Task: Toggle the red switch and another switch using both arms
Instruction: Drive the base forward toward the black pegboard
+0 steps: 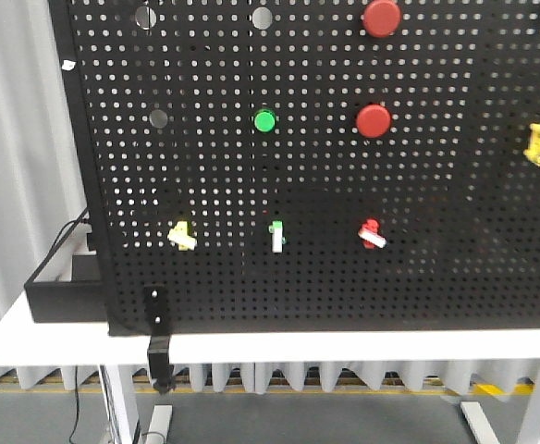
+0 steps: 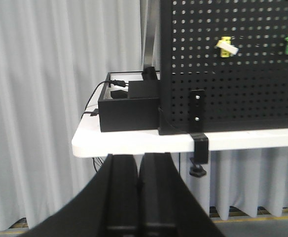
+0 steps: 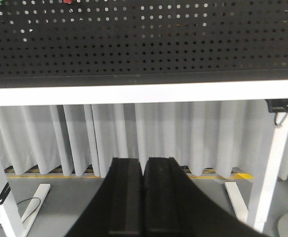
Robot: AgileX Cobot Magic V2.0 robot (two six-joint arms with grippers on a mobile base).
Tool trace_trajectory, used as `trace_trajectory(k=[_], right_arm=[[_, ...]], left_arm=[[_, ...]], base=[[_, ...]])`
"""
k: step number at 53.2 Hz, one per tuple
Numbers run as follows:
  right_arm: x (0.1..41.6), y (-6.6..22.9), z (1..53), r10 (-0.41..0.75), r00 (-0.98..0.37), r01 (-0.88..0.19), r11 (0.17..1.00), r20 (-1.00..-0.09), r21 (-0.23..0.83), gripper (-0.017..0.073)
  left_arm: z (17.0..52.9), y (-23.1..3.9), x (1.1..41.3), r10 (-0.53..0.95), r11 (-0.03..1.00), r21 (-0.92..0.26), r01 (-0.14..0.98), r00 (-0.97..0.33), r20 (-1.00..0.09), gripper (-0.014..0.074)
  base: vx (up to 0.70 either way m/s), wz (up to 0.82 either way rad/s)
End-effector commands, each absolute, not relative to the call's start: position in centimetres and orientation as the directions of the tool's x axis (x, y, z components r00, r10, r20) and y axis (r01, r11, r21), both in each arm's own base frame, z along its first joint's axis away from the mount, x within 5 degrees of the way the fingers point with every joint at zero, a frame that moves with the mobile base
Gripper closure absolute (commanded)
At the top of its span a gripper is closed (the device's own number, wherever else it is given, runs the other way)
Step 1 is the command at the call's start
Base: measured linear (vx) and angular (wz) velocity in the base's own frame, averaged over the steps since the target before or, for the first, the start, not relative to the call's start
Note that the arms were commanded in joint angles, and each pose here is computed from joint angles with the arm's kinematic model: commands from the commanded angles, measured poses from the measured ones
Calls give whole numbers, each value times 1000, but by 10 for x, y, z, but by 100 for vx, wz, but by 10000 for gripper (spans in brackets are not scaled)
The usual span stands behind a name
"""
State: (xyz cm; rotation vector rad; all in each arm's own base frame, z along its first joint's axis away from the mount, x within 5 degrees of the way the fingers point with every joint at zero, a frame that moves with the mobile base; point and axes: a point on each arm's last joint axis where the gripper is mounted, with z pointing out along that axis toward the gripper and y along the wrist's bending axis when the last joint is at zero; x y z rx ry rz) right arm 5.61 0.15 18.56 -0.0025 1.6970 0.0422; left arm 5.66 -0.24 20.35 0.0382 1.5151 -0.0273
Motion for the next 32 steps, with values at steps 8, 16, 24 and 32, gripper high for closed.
trace_trajectory(k=[8,16,24,32], right_arm=[[56,1,192,17,-43,-24,1000,-999,19,566],[56,1,192,17,-43,-24,1000,-999,19,566],[56,1,192,17,-43,-24,1000,-999,19,566],[56,1,192,17,-43,-24,1000,-999,19,566]], left_arm=[[206,-2,55,-6,999,0,43,137,-991,591],[206,-2,55,-6,999,0,43,137,-991,591],[206,-2,55,-6,999,0,43,137,-991,591],[206,-2,55,-6,999,0,43,137,-991,591]], base=[[24,3],[20,0],[15,0],[11,0]])
